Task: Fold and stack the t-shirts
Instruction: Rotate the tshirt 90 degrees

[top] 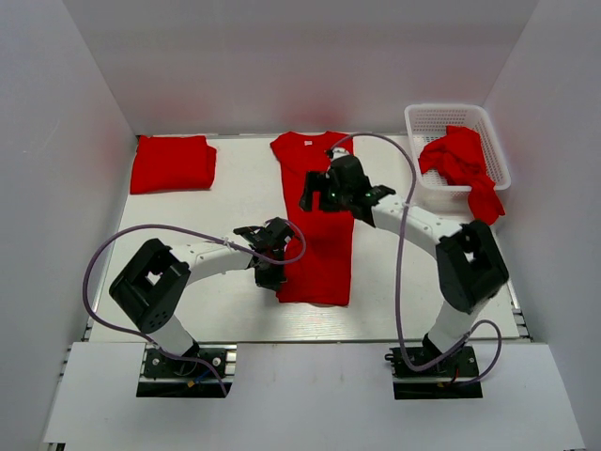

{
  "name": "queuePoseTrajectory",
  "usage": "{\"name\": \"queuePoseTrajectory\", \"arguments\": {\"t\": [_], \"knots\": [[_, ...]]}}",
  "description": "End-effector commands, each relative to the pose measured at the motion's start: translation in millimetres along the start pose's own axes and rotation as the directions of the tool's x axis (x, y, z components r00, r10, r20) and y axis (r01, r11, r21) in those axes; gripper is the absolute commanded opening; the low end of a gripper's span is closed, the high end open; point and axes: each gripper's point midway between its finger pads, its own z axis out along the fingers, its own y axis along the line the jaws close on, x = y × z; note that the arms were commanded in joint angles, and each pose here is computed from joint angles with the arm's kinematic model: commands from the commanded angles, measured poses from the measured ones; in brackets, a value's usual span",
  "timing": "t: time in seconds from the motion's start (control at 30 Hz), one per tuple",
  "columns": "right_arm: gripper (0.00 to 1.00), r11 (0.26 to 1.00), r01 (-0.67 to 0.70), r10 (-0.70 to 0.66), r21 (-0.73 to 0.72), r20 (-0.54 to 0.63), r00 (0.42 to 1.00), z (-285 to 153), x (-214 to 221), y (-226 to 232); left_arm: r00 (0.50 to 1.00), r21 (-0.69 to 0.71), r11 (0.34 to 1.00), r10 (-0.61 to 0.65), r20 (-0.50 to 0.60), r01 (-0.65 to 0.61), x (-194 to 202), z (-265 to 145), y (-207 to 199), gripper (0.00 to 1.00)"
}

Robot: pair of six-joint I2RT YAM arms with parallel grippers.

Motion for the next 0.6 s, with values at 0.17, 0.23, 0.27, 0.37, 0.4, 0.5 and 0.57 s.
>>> {"name": "queuePoseTrajectory", "arguments": {"t": [0.17, 0.23, 0.27, 0.37, 0.4, 0.5, 0.57], "knots": [[0.90, 0.988, 0.121, -0.120, 0.093, -0.010, 0.993, 50, -18, -18, 1.000, 0.006, 1.000, -0.003, 0.014, 0.003, 1, -11, 1, 0.00], [0.90, 0.986, 0.118, -0.121, -0.117, -0.023, 0.992, 55, -14, 17, 1.000, 0.006, 1.000, -0.003, 0.001, 0.003, 4, -9, 1, 0.00], [0.90, 0.974, 0.124, -0.132, -0.191, -0.030, 0.991, 54, -11, 32, 1.000, 0.000, 1.000, -0.003, -0.005, 0.003, 5, -7, 2, 0.00], [0.90, 0.947, 0.093, -0.111, -0.308, -0.043, 0.993, 55, -4, 49, 1.000, 0.000, 1.000, -0.003, -0.005, 0.003, 5, -7, 2, 0.00], [0.90, 0.940, 0.067, -0.093, -0.335, -0.062, 0.994, 55, 1, 51, 1.000, 0.000, 1.000, -0.012, -0.005, 0.012, 5, -7, 1, 0.00], [0.90, 0.907, 0.041, -0.093, -0.419, -0.105, 0.990, 56, 18, 59, 1.000, 0.000, 1.000, -0.012, -0.005, 0.012, 5, -7, 1, 0.00], [0.90, 0.901, 0.009, -0.071, -0.433, -0.128, 0.989, 61, 27, 58, 1.000, 0.000, 1.000, -0.012, -0.005, 0.012, 5, -7, 1, 0.00]]}}
